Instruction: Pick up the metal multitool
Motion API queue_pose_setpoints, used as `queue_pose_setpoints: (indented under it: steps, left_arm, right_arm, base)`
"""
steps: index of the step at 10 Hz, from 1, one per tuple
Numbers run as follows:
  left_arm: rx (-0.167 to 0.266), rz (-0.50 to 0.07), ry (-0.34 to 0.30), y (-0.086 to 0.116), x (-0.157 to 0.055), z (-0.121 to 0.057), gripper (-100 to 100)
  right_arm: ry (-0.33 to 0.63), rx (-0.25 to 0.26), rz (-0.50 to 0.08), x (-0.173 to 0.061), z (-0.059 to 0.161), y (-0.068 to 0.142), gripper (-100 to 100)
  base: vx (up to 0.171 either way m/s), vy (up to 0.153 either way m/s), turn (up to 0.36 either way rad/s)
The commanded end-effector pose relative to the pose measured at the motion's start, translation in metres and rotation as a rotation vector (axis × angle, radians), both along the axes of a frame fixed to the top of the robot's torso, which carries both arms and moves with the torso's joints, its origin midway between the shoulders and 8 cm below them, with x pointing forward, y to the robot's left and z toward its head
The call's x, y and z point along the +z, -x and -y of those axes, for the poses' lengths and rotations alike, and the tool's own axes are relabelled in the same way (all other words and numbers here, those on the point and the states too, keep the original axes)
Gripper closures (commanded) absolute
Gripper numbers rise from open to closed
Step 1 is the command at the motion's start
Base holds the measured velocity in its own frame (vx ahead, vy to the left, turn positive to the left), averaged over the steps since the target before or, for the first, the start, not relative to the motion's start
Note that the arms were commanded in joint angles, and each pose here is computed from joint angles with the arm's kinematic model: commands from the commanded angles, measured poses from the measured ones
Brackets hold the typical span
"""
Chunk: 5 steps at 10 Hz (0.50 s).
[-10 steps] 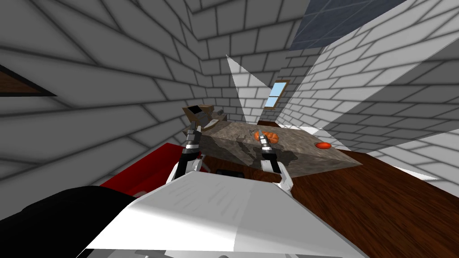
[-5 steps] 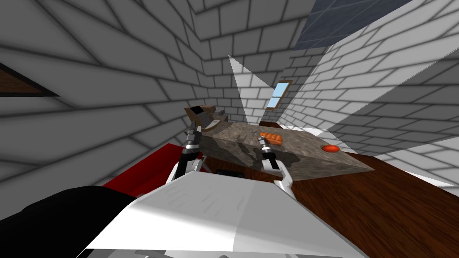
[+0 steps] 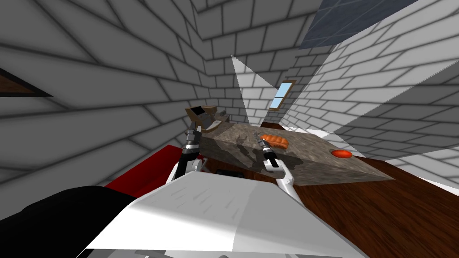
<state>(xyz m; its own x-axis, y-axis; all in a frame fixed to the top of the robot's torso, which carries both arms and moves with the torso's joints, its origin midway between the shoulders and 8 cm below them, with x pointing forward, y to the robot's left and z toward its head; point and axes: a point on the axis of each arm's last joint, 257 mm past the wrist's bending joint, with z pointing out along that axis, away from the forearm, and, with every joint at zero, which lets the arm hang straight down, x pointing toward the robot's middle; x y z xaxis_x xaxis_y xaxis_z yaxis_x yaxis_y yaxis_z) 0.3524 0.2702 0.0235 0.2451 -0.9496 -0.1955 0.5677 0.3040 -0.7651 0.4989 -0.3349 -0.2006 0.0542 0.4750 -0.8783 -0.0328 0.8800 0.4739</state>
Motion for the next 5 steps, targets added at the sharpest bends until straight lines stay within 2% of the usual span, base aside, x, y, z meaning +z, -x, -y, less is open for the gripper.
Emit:
queue_pose_setpoints:
  steps: [1,2,3,5]
  left_arm:
    - [0.0,0.0,0.0,0.0,0.0,0.0,0]
    - [0.0,0.0,0.0,0.0,0.0,0.0,0]
    - [0.0,0.0,0.0,0.0,0.0,0.0,0]
    - [0.0,0.0,0.0,0.0,0.0,0.0,0]
  right_arm:
    - [0.024,-0.012,-0.029,-0.012,0.006,-0.004,-100]
    - [0.071,-0.029,-0.069,-0.025,0.018,-0.006,-100]
    - [0.071,-0.031,-0.073,-0.027,0.019,-0.006,-100]
    - [0.165,-0.066,-0.149,-0.049,0.045,-0.009,-100]
  base:
    - [0.068,0.032,0.014]
    - [0.06,0.039,0.032]
    - [0.055,0.035,0.014]
    - [0.102,0.061,0.049]
